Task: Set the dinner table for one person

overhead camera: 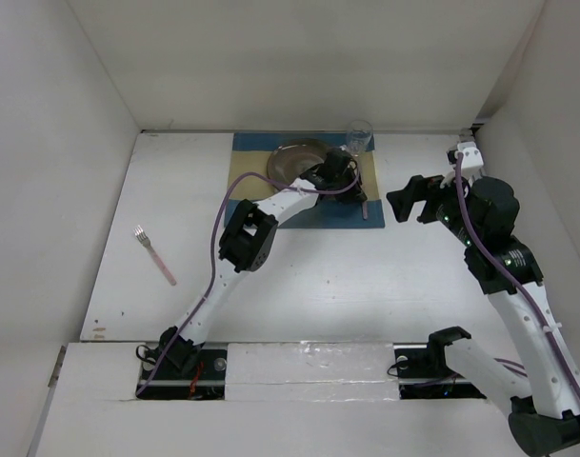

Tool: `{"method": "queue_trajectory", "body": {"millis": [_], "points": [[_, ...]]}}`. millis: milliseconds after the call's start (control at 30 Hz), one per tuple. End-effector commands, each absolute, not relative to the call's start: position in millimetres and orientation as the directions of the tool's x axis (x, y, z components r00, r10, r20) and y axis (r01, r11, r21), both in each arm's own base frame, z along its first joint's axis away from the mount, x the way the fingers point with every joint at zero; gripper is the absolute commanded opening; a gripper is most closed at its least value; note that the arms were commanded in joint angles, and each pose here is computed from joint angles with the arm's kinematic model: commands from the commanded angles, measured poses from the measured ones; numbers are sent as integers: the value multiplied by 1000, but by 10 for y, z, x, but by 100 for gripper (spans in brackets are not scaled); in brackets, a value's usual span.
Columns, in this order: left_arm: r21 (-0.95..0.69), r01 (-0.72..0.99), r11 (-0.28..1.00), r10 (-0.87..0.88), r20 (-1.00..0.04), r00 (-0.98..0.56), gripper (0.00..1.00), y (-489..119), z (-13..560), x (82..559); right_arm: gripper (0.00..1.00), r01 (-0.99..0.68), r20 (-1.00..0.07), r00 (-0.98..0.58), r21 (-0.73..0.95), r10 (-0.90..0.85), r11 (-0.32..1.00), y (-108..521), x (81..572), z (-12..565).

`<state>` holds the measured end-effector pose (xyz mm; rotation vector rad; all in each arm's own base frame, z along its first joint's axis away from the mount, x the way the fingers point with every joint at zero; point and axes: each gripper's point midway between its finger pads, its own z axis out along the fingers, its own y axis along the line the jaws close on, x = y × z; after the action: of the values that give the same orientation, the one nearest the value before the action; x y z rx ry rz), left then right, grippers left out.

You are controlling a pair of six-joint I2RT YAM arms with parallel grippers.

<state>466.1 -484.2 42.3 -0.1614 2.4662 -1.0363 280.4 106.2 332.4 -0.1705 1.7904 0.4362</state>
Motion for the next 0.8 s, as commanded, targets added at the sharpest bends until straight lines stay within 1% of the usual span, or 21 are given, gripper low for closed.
{"method": "queue_trajectory", "body": {"millis": [0,33,67,433,767], "points": [[-751,109,651,-287,-376,-881,0,-4970,700,4714,100,-357,-968,-223,189,113,915,1070,2783,3443],[-757,106,644,-295,-374,-879,0,-4975,763,4716,100,-357,-968,-223,189,113,915,1070,2783,3443],[-750,93,655,-290,-363,-886,0,-4948,665,4685,100,-357,-968,-223,189,113,915,1070,2783,3443],[-767,87,636,-293,-343,-893,0,-4973,727,4653,100,-357,-968,-223,189,113,915,1073,2794,3422],[-750,74,657,-277,-332,-902,1,-4921,653,4596,100,-373,-966,-229,201,120,906,1113,2798,3383]]}}
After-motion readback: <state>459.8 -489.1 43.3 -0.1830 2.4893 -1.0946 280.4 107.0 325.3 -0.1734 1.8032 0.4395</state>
